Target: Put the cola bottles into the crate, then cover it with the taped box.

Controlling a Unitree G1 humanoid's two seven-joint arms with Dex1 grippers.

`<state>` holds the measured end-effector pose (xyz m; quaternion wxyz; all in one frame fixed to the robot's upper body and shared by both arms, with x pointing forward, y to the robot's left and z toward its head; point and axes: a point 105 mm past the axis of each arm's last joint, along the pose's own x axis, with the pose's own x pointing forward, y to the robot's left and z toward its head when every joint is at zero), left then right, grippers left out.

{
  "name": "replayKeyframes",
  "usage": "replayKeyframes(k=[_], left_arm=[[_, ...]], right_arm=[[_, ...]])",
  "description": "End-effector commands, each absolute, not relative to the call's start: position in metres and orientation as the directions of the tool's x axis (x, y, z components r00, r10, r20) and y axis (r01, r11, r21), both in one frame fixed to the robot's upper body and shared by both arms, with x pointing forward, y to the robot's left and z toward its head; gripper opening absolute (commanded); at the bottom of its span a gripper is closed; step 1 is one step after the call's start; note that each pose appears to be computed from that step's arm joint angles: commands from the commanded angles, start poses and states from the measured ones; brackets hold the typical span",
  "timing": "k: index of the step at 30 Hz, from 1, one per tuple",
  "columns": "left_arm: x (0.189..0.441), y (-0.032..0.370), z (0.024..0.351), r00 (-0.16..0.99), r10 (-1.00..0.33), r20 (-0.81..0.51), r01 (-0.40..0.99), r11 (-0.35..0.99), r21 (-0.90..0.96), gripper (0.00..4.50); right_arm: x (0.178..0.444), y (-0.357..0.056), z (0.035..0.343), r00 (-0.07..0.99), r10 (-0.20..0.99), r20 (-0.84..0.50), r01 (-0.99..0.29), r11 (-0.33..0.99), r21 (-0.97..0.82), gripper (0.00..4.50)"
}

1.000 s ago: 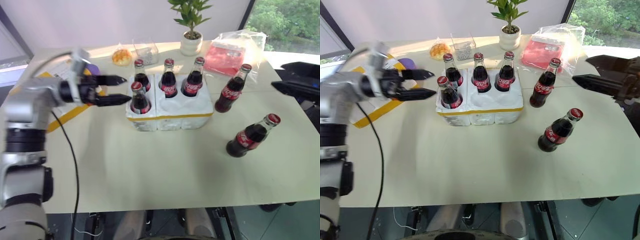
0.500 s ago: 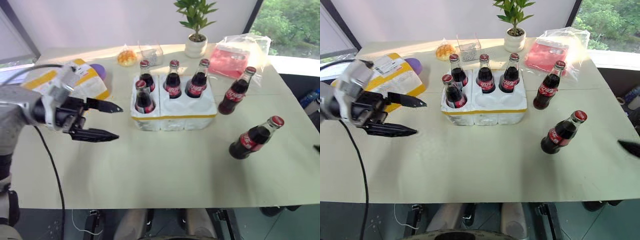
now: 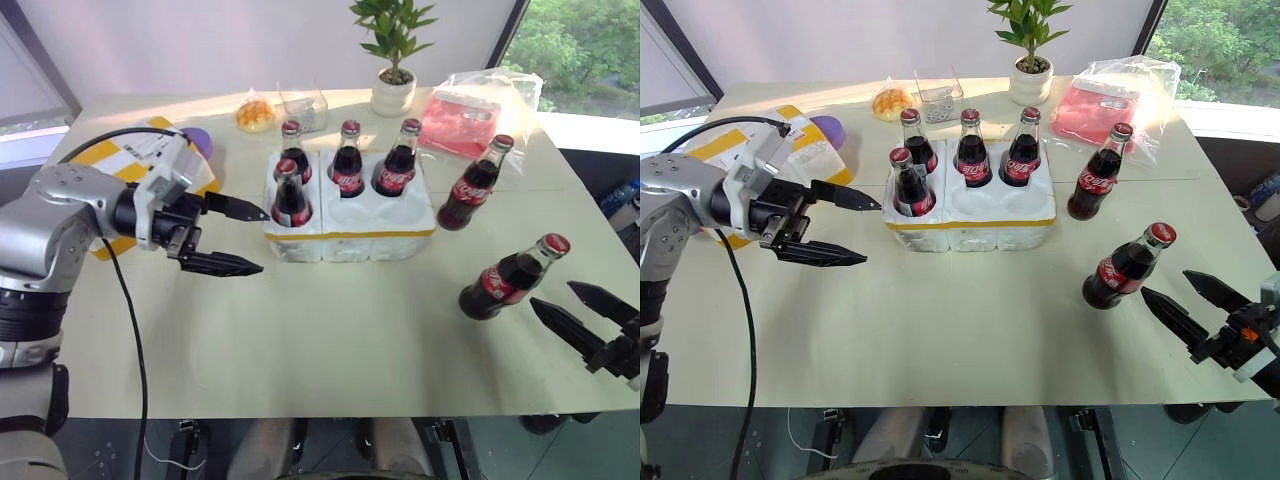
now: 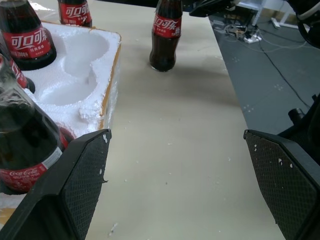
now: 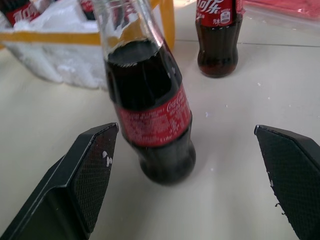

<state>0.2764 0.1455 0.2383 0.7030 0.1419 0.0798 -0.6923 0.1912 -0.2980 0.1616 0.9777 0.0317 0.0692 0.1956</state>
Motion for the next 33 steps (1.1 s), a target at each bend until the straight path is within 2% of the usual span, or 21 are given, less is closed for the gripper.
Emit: replayKeyframes(k=[1, 7, 18, 27, 32, 33], left_arm=[[0.274, 0.141, 0.253, 0.027, -0.958, -0.284, 0.992, -0.01, 0.128, 4.45], [0.273, 0.141, 0.256, 0.042, -0.958, -0.282, 0.992, 0.005, 0.129, 4.45], [0.272, 0.138, 0.258, 0.048, -0.957, -0.286, 0.992, 0.012, 0.128, 4.45], [0.274, 0.136, 0.254, 0.056, -0.959, -0.276, 0.991, 0.021, 0.13, 4.45], [0.276, 0.136, 0.254, 0.069, -0.961, -0.268, 0.99, 0.032, 0.14, 4.5], [0.276, 0.136, 0.254, 0.07, -0.961, -0.267, 0.99, 0.033, 0.14, 4.5]], right_arm=[[0.196, -0.289, 0.171, 0.918, 0.39, -0.071, -0.384, 0.919, 0.091, 4.5], [0.207, -0.284, 0.162, 0.925, 0.372, -0.073, -0.362, 0.925, 0.115, 4.5], [0.222, -0.266, 0.148, 0.898, 0.429, -0.097, -0.414, 0.899, 0.144, 4.5], [0.249, -0.255, 0.131, 0.88, 0.466, -0.092, -0.443, 0.875, 0.194, 4.5], [0.253, -0.25, 0.16, 0.866, 0.499, 0.023, -0.492, 0.843, 0.218, 3.0], [0.251, -0.246, 0.17, 0.849, 0.525, 0.054, -0.524, 0.824, 0.216, 2.87]])
